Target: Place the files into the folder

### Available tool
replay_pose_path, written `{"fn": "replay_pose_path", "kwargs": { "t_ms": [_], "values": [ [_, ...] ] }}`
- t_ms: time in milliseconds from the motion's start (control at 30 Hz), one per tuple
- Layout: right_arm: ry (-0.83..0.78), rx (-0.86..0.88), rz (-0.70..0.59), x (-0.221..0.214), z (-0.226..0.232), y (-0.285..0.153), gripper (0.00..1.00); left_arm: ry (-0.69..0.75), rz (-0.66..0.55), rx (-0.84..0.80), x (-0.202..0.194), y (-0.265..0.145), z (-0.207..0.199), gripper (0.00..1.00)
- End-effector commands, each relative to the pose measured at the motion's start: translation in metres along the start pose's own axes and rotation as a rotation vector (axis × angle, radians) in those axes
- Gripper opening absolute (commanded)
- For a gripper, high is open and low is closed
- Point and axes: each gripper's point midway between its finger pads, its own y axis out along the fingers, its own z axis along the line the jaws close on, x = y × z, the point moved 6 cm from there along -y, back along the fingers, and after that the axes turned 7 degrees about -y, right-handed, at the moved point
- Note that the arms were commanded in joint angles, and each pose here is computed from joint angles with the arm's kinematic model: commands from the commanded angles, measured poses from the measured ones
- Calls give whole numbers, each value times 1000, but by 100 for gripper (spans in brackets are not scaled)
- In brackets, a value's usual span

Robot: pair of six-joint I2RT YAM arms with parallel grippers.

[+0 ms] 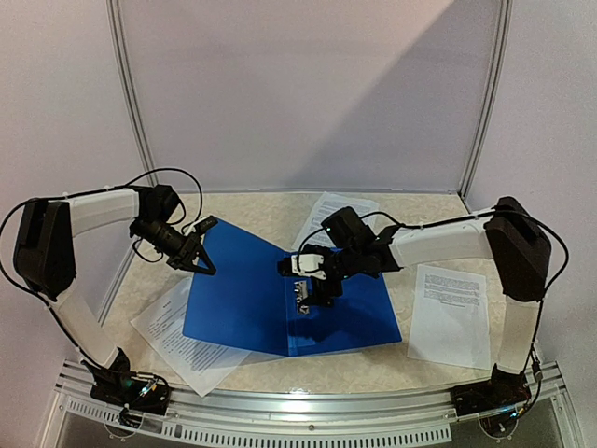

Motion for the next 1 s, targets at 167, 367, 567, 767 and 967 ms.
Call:
{"fn": "replay_pose_path", "kwargs": {
  "t_ms": [167,367,567,767,967],
  "values": [
    [3,-88,43,-13,-21,32,97,41,11,12,4,3,-1,0],
    [44,-144,41,-15,-42,36,94,42,19,5,4,4,-2,0],
    [54,-187,76,-25,-58,45,93,51,18,-1,4,3,-4,0],
    [75,-219,125,-30,-79,53,93,50,28,-8,3,5,-4,0],
    [54,-267,213,-44,-87,62,94,50,29,-12,3,5,-4,0]
  ]
}}
